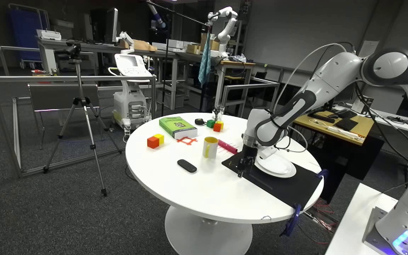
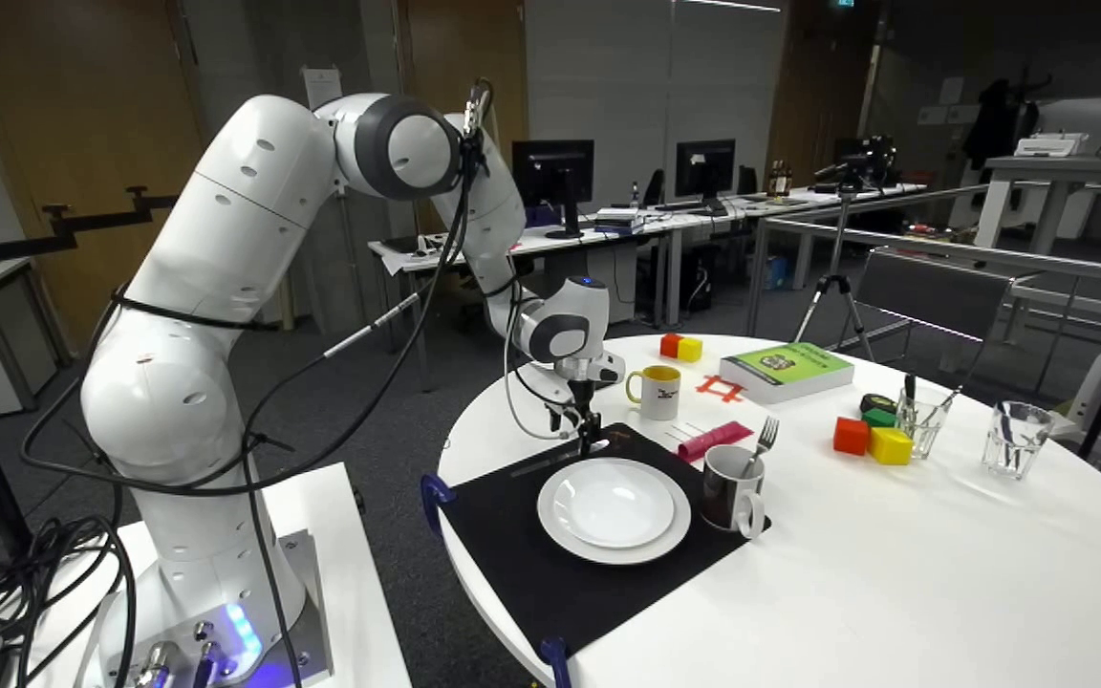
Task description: Remove the silver knife from the mug and put it on the left side of the black mat
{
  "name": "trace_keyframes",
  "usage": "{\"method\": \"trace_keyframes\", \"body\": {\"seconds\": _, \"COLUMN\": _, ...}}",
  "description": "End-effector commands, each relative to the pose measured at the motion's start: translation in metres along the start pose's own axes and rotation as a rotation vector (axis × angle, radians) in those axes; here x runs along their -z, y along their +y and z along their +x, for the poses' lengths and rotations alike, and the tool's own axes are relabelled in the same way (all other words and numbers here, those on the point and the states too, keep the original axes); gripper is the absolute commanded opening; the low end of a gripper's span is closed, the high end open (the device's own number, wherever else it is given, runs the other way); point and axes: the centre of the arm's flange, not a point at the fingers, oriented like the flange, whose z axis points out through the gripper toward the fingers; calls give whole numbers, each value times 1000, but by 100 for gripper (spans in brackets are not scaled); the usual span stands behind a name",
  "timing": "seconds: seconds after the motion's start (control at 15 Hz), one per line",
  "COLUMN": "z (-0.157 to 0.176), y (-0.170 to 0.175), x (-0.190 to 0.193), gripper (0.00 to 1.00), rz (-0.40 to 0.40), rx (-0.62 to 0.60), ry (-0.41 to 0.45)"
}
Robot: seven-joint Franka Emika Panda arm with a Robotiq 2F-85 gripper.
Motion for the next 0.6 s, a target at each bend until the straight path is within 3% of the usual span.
{"method": "trace_keyframes", "body": {"seconds": 0.0, "z": -8, "y": -2, "x": 19, "gripper": 100, "rz": -21, "rx": 4, "ry": -54}}
{"method": "trace_keyframes", "body": {"seconds": 0.53, "z": -16, "y": -23, "x": 67, "gripper": 100, "rz": -53, "rx": 64, "ry": -21}}
